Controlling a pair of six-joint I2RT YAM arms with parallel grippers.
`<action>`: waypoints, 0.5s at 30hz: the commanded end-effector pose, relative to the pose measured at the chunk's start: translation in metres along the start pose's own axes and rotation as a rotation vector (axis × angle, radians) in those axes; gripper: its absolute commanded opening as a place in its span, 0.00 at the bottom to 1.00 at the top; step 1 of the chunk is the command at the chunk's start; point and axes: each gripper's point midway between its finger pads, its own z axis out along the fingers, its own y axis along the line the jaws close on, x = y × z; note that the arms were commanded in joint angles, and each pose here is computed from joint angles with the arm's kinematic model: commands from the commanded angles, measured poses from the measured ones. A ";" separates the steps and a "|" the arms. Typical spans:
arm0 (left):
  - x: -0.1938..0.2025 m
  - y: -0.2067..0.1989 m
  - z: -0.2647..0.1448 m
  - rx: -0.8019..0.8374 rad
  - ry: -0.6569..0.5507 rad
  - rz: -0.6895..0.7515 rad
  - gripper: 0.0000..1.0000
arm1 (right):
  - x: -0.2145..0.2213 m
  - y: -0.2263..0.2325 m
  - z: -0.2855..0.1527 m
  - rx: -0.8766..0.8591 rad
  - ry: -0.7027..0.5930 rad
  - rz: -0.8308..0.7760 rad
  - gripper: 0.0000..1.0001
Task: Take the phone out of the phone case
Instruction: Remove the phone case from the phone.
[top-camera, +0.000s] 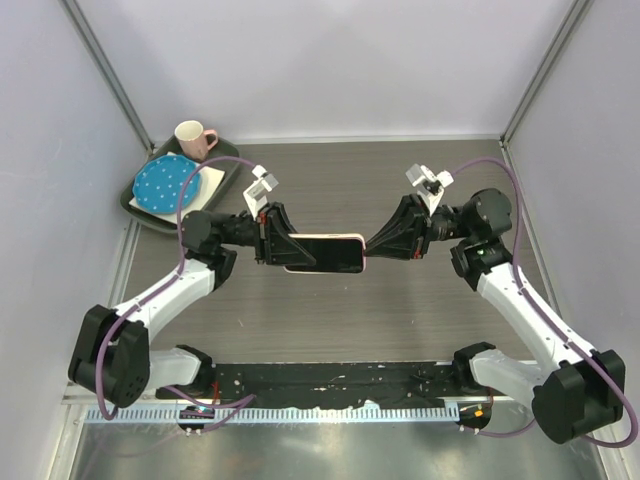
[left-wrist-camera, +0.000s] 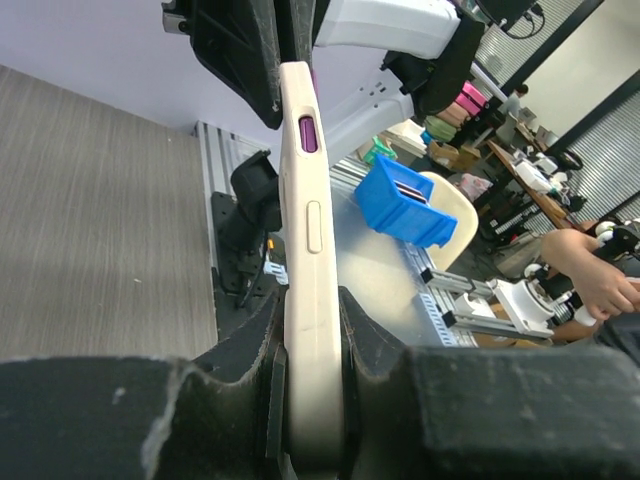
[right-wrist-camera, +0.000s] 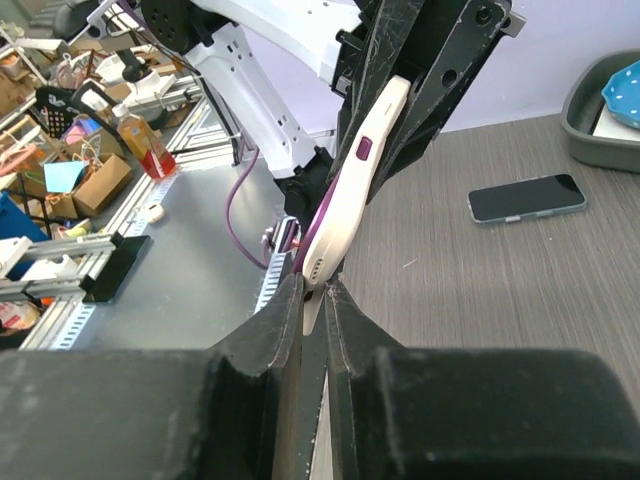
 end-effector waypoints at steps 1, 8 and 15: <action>-0.026 -0.039 0.007 0.081 -0.088 0.157 0.00 | -0.020 0.000 0.005 0.005 -0.130 -0.111 0.10; -0.027 -0.052 0.008 0.112 -0.090 0.184 0.00 | -0.029 -0.015 0.008 0.025 -0.158 -0.071 0.08; -0.030 -0.054 0.010 0.118 -0.097 0.187 0.00 | 0.004 -0.056 0.009 0.221 -0.002 0.033 0.06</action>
